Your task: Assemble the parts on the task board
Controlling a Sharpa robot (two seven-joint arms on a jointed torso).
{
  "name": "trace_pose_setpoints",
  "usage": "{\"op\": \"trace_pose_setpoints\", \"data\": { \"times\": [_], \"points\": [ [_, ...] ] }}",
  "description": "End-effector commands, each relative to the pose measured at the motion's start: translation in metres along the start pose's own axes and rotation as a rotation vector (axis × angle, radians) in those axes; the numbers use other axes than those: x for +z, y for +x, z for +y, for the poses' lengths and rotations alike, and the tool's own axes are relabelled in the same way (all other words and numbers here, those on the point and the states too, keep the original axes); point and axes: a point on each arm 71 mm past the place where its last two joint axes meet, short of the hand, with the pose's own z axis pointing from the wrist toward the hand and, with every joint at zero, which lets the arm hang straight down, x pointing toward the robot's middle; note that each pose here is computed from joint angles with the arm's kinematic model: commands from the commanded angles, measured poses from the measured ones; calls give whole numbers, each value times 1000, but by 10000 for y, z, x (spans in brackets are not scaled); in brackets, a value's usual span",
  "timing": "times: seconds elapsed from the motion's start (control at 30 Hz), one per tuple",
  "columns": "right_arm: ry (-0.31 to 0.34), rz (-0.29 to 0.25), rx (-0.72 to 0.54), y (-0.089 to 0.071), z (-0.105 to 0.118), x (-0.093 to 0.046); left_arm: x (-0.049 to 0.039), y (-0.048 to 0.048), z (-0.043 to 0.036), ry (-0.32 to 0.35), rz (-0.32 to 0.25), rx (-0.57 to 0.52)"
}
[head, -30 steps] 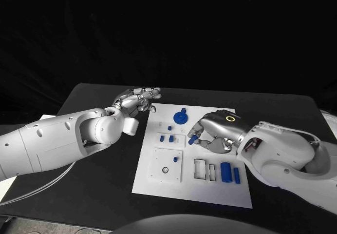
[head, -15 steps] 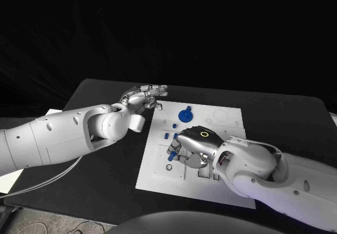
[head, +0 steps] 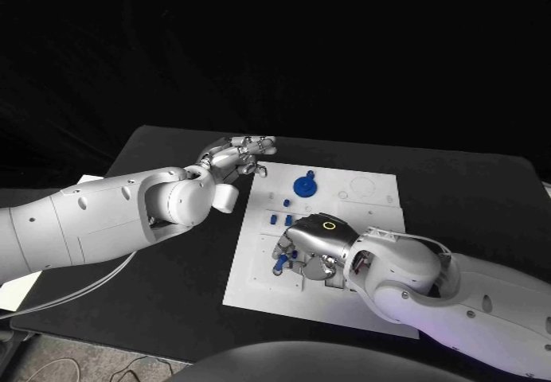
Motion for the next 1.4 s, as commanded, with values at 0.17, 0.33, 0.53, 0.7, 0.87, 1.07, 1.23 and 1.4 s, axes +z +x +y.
{"op": "trace_pose_setpoints", "data": {
  "times": [0.17,0.33,0.53,0.7,0.87,1.07,1.23,1.4],
  "points": [
    [-30,33,-11,56,58,17,9,20,-3,4,20,-8],
    [-22,42,-15,76,41,24,11,22,-2,4,20,-8],
    [-2,57,-36,102,6,36,10,23,-2,3,21,-8],
    [7,59,-54,116,-9,44,9,18,-3,3,20,-7],
    [9,54,-64,117,-7,47,7,14,-4,3,19,-7],
    [11,62,-76,125,8,59,4,13,-5,3,19,-7],
    [19,88,-85,164,14,80,3,14,-6,3,19,-6],
    [18,81,-79,184,17,100,2,15,-6,3,20,-6]
  ]
}}
